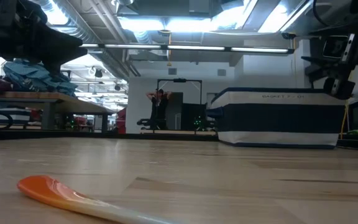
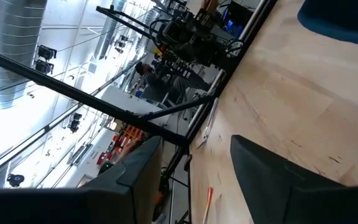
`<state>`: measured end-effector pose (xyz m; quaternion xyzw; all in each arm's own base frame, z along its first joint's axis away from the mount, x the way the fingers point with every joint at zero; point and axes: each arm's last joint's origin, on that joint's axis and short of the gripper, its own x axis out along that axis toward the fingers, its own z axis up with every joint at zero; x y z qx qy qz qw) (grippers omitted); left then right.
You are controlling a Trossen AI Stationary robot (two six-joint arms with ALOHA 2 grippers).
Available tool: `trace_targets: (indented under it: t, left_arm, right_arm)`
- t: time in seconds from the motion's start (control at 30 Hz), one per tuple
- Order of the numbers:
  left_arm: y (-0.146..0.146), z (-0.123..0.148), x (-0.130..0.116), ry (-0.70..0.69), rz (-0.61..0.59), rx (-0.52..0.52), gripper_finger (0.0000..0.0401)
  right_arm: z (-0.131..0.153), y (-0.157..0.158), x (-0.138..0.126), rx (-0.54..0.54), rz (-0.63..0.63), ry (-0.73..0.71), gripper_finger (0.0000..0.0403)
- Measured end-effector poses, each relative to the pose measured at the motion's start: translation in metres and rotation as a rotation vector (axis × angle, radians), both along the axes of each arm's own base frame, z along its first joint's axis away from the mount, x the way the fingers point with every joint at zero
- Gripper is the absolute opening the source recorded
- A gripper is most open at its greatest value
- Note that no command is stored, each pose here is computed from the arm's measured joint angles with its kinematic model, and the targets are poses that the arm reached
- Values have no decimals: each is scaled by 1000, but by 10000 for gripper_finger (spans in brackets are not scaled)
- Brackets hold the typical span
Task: Fold towel
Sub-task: Return to Home Position
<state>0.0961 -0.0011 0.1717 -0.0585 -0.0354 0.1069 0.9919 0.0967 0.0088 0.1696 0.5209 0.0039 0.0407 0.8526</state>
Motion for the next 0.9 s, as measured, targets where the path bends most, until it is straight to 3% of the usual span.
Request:
trace_targets:
  t: [0.9]
  left_arm:
    - [0,0,0,0,0,0,153]
  right_arm:
    - [-1,1,0,-1,18,6,195]
